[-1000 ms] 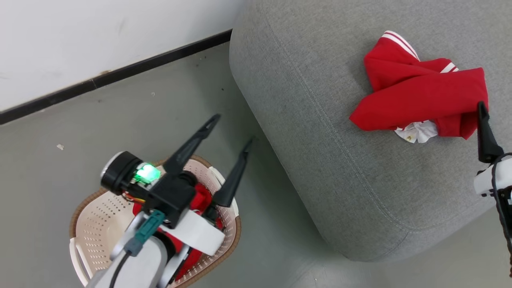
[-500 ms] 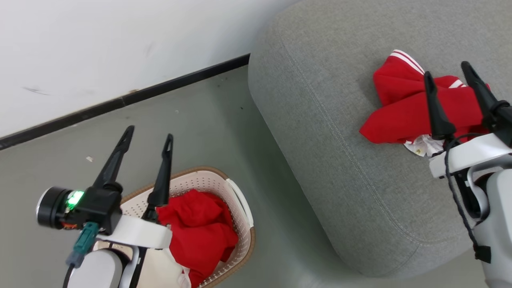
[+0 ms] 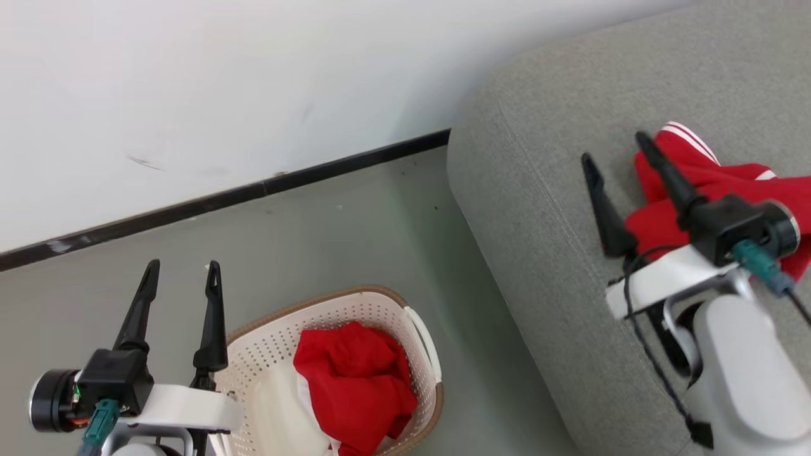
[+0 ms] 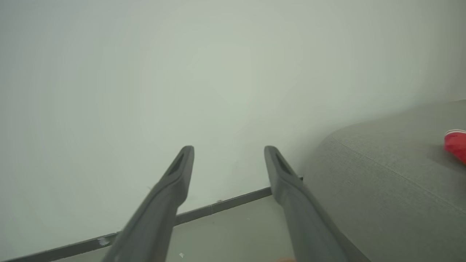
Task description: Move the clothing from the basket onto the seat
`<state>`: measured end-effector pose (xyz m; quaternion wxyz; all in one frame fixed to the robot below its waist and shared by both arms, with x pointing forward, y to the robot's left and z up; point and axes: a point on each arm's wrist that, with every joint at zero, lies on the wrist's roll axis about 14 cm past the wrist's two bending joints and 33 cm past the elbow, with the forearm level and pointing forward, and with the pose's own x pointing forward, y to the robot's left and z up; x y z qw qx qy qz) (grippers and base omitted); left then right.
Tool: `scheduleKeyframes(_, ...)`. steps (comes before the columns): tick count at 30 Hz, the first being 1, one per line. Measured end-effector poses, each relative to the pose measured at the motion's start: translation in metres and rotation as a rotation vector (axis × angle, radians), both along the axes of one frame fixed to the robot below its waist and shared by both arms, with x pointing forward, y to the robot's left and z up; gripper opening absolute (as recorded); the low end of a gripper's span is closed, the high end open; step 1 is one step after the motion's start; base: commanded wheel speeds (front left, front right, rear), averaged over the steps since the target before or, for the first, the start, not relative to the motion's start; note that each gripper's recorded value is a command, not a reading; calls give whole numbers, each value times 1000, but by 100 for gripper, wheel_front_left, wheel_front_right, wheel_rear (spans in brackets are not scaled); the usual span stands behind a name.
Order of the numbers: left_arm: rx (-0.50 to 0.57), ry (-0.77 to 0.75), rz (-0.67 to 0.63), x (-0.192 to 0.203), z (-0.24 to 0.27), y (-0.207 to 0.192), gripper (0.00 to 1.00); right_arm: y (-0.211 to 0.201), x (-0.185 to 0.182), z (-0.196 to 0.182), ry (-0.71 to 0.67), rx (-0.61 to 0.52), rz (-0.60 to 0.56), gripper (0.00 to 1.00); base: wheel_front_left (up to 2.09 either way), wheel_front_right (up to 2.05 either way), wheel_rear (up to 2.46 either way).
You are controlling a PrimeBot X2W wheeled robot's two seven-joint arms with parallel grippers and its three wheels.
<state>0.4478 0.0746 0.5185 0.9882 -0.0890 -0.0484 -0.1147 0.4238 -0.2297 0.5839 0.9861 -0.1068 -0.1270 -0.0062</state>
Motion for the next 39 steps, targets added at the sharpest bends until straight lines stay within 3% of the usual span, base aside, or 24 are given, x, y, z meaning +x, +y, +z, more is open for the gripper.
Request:
scheduleKeyframes(15, 18, 11, 156, -41, 4, 55, 100, 44, -33, -19, 32, 36, 94, 100, 0, 0, 0)
scheduleKeyframes(39, 44, 15, 229, -86, 4, 81, 100, 40, -89, -44, 77, 146, 56, 100, 0, 0, 0)
